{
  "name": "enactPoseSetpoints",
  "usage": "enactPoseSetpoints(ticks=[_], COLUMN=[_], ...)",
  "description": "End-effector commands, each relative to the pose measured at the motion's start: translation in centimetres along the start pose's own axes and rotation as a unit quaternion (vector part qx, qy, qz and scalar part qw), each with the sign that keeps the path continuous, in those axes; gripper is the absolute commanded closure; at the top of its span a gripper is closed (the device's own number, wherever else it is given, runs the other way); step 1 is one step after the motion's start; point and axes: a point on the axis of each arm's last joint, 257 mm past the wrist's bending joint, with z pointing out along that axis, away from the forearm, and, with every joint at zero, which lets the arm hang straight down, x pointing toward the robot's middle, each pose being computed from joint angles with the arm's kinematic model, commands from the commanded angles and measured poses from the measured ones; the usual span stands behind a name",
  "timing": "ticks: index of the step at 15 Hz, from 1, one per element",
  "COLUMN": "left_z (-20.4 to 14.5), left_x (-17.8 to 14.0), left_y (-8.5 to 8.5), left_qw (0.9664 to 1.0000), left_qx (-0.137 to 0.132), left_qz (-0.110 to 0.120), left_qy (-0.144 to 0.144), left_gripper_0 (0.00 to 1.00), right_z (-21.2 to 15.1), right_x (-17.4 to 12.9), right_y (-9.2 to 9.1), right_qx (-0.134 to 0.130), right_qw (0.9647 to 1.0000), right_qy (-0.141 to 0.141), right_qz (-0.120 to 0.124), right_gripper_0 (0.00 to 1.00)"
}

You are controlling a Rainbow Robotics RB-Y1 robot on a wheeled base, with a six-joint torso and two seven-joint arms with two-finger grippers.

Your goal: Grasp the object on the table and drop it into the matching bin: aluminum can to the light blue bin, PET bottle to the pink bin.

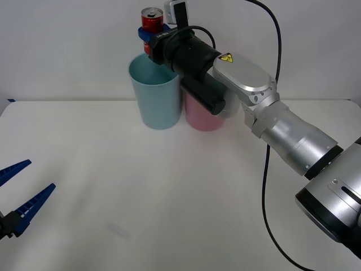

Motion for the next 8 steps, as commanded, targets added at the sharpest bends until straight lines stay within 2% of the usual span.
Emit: enactPoseSetpoints(ticks=[1,2,3,8], left_z=[0.00,0.00,0.00,0.00], left_x=[0.00,0.00,0.00,0.00], left_y=[0.00,0.00,0.00,0.00], left_qw=[1.0000,1.0000,1.0000,1.0000], left_qx=[0.000,0.000,0.000,0.000], left_qz=[0.000,0.000,0.000,0.000], left_qy=[0.000,0.000,0.000,0.000], left_gripper_0=[0.00,0.00,0.00,0.00], right_z=[0.00,-0.01,0.00,0.00], right_x=[0.00,0.06,-0.01,0.00], right_y=[-0.08,-0.21,-0.24,-0.20], right_qx=[0.002,0.004,0.005,0.004], right_qw=[1.0000,1.0000,0.9999,0.9997], right_qy=[0.000,0.001,0.000,0.000], right_qz=[-0.005,-0.008,-0.012,-0.023], right_gripper_0=[0.80,0.29,0.00,0.00])
